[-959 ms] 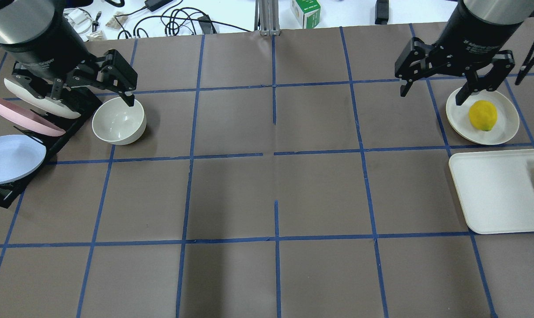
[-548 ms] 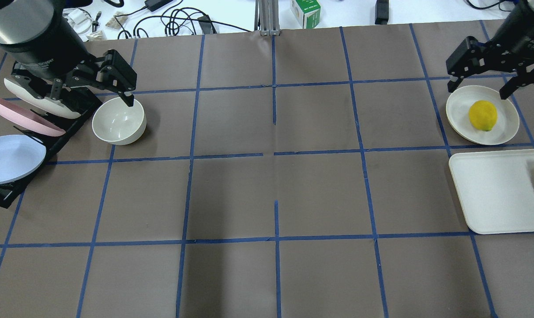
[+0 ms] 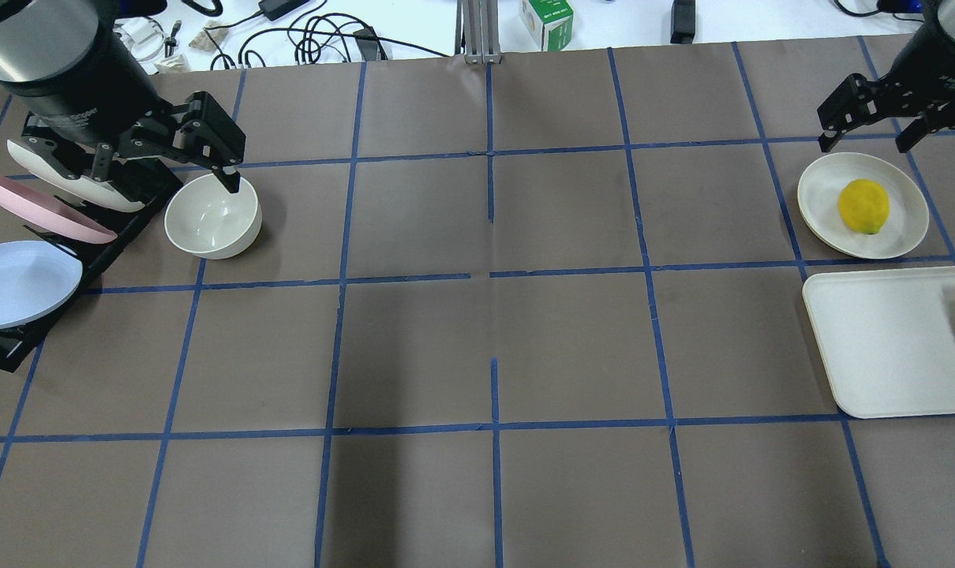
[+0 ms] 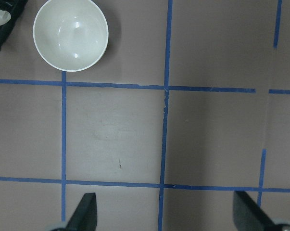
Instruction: Place bowl and put lemon in it
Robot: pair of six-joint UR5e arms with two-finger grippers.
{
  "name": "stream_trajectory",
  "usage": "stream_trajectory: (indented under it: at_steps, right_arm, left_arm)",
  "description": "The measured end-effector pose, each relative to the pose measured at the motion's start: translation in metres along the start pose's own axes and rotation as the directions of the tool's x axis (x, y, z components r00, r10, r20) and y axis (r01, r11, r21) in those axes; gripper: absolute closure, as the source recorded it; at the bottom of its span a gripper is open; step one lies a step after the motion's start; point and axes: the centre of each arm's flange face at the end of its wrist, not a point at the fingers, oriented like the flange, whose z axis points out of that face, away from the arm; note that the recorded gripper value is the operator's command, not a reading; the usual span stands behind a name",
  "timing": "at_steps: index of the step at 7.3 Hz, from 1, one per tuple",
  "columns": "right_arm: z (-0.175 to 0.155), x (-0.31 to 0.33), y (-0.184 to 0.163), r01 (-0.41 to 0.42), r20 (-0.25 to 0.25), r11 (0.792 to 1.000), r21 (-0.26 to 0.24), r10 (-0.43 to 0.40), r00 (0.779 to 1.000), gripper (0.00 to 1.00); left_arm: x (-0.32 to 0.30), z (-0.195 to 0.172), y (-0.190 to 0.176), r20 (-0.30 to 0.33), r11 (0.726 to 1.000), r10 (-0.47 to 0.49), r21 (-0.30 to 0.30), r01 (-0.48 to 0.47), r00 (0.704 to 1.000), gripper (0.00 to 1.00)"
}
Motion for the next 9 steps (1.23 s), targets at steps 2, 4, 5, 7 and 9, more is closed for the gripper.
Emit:
stream_trajectory:
  at_steps: [2,4,5,7,9]
  right_arm:
    - [0.044,0.042,-0.025,0.123,-0.023,0.992,0.03,-0.123,0.992,0.0]
    - [0.079,0.076,-0.038,0.179,-0.048,0.983,0.041,-0.177,0.983,0.0]
    - [0.096,0.089,-0.044,0.197,-0.068,0.979,0.049,-0.194,0.979,0.0]
    - [0.128,0.104,-0.052,0.22,-0.102,0.975,0.039,-0.215,0.971,0.0]
    - [0.153,0.114,-0.053,0.204,-0.102,0.979,0.005,-0.203,0.974,0.0]
  left_arm:
    - [-0.04,0.025,-0.027,-0.001,0.999,0.027,-0.037,-0.027,1.0,0.0]
    - [-0.11,0.08,-0.078,-0.012,0.998,-0.033,-0.054,0.032,0.999,0.0]
    - [-0.135,0.116,-0.106,-0.013,0.998,-0.039,-0.051,0.039,0.999,0.0]
    - [-0.168,0.193,-0.156,-0.01,0.999,-0.01,-0.032,0.01,1.0,0.0]
    - [-0.184,0.257,-0.185,-0.005,1.0,0.017,-0.021,-0.017,1.0,0.0]
